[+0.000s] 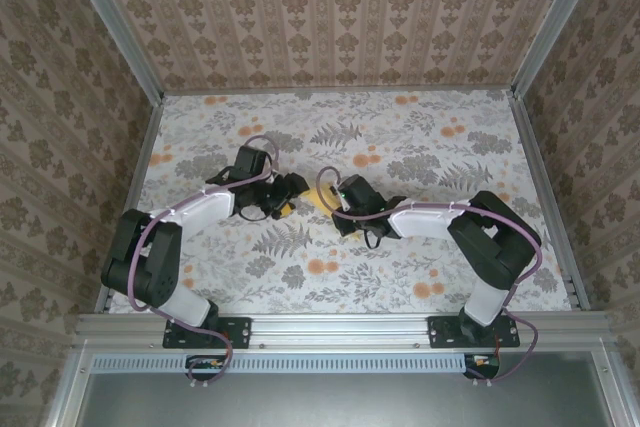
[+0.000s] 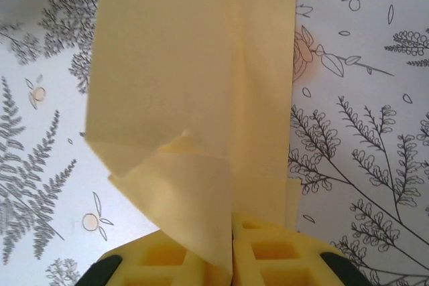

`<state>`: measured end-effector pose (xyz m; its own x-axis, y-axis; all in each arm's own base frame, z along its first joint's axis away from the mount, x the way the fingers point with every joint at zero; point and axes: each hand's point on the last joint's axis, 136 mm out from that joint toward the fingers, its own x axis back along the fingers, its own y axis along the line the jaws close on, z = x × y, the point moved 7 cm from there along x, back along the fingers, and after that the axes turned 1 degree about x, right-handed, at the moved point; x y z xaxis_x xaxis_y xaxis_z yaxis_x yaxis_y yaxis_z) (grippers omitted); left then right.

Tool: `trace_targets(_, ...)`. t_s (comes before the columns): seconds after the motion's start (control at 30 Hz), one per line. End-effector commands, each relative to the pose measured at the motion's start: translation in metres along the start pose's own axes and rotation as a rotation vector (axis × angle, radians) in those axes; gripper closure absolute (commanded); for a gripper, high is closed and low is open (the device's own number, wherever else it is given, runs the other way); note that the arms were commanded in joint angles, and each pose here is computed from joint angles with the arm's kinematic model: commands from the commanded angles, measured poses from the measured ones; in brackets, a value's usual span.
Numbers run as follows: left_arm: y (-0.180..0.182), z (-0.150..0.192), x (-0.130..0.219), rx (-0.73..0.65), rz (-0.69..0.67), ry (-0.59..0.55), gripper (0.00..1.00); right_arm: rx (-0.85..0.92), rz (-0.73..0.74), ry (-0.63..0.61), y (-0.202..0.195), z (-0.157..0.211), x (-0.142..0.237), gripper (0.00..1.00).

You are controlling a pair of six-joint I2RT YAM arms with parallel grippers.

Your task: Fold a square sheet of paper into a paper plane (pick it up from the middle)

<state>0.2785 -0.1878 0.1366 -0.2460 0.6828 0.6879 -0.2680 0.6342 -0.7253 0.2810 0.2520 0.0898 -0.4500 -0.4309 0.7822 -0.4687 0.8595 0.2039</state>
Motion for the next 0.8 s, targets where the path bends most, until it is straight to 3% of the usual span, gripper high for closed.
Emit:
trace_targets(0.0, 0.003, 0.003, 0.003, -0.025, 0.001, -0.010, 0.34, -0.062, -0.143, -0.005, 0.007, -0.004, 0.008, 0.84)
trace_targets(0.37, -0.001, 0.006, -0.001, -0.099, 0.042, -0.009, 0.36, -0.143, -0.330, 0.044, 0.004, -0.005, 0.002, 0.84)
trace_targets(0.77, -0.009, 0.014, -0.018, -0.173, 0.092, 0.023, 0.51, -0.181, -0.428, 0.120, 0.005, -0.005, -0.012, 0.80)
